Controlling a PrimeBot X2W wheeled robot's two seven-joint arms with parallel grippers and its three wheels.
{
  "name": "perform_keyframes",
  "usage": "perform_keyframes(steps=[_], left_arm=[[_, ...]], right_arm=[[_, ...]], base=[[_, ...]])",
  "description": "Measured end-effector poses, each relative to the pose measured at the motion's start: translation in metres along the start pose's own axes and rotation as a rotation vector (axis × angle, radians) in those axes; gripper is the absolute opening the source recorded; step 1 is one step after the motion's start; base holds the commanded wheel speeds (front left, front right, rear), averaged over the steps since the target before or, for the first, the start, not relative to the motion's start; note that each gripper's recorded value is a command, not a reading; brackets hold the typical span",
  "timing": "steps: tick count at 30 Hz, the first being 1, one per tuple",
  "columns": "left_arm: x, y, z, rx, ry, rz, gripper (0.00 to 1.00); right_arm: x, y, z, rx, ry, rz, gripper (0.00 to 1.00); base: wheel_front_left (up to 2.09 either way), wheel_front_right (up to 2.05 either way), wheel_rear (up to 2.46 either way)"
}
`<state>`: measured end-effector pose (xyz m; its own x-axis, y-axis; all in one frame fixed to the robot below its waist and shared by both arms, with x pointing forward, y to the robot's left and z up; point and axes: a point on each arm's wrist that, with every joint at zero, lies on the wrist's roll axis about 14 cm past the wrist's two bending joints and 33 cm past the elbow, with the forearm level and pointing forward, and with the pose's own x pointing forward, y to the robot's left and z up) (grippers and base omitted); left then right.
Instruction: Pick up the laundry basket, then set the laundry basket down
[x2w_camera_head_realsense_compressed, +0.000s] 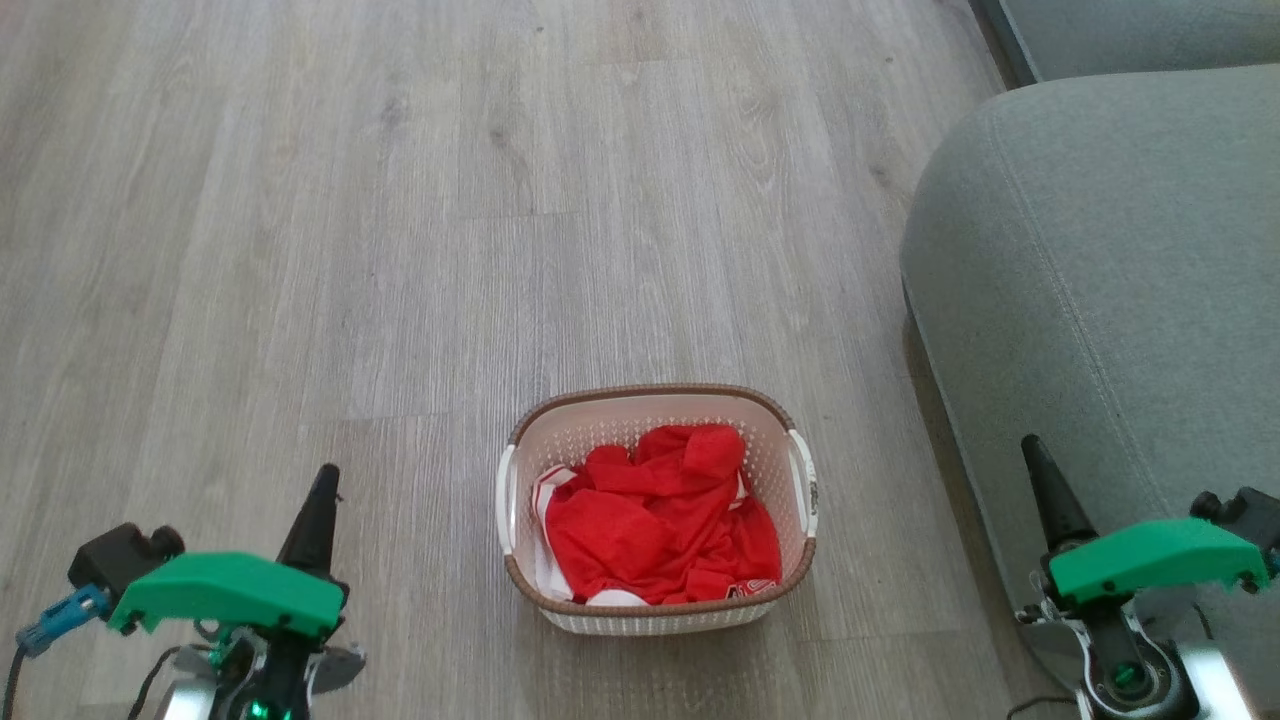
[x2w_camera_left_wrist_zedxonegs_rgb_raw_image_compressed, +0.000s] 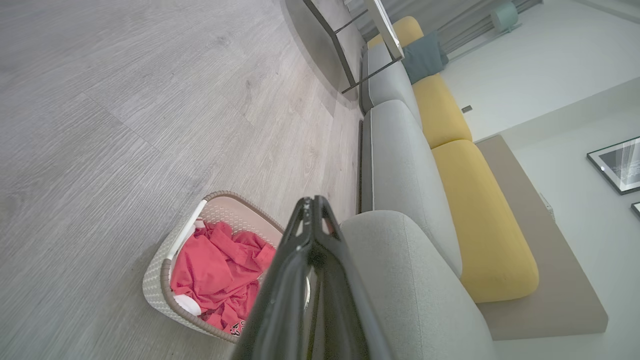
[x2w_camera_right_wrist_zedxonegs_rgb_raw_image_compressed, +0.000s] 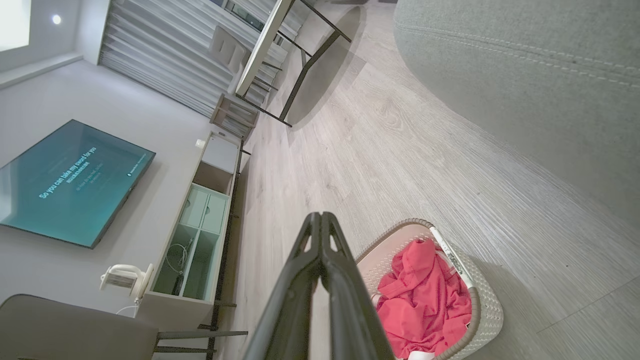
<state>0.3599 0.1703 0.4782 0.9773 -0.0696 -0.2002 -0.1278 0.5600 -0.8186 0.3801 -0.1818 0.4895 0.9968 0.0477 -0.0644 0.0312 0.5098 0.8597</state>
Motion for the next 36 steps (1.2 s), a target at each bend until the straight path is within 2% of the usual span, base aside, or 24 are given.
perform_keyframes(steps=[36], left_arm=[[0.009, -0.004, 0.02, -0.442, -0.051, -0.058, 0.0]], right_arm=[[-0.002, -0.012, 0.013, 0.424, -0.05, -0.019, 0.0]], base=[[0.0, 0.0, 0.0]])
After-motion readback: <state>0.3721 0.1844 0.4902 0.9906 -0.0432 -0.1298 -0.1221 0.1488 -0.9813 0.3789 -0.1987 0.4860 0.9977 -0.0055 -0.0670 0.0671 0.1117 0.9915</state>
